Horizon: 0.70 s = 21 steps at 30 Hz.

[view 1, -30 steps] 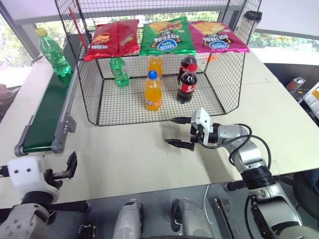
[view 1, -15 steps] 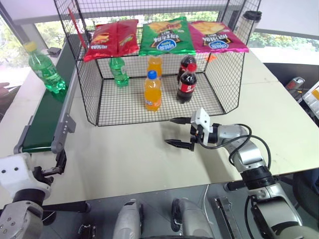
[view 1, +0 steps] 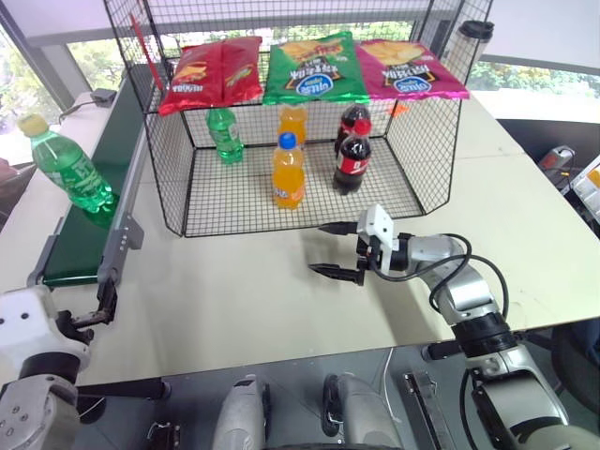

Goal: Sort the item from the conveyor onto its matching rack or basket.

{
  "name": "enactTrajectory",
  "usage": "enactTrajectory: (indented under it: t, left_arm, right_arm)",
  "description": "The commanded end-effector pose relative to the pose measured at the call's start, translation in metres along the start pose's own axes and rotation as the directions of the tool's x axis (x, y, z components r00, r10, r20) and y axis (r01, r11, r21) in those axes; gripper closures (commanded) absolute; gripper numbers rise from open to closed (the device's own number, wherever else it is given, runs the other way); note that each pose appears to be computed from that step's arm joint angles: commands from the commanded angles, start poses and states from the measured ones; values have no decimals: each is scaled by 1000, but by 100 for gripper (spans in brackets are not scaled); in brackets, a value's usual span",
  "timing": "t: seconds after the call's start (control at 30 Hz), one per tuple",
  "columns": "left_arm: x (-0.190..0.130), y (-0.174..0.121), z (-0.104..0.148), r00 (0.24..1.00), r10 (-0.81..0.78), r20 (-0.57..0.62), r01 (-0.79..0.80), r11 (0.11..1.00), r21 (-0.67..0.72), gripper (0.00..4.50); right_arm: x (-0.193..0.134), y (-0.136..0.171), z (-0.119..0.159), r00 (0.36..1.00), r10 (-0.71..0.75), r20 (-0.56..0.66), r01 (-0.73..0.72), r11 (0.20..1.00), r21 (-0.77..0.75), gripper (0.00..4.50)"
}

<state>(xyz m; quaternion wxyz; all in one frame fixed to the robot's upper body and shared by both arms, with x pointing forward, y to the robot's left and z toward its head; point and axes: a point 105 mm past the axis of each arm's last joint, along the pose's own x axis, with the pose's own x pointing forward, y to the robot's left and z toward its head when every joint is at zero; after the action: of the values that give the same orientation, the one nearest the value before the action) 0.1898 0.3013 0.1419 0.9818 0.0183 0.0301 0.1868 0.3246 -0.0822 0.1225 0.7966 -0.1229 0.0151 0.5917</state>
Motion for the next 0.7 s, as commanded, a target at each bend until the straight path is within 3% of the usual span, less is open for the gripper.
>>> enactTrajectory:
  t: [0.03,0.33,0.6,0.7]
  left_arm:
    - [5,8,9,999,34,36,-34,999,5,3]
    - [28,15,33,994,48,99,-47,999,-10,3]
    - [39,26,44,990,80,119,-81,997,3,3]
    - [42,21,43,991,57,123,-56,998,-7,92]
  right_arm:
    - [1,3,15,999,16,34,-15,999,-34,0]
    - [-5,28,42,980,156,127,-158,987,6,0]
    - [-3,29,51,981,146,131,-146,989,-3,0]
    - [-3,27,50,983,134,126,-134,991,-5,0]
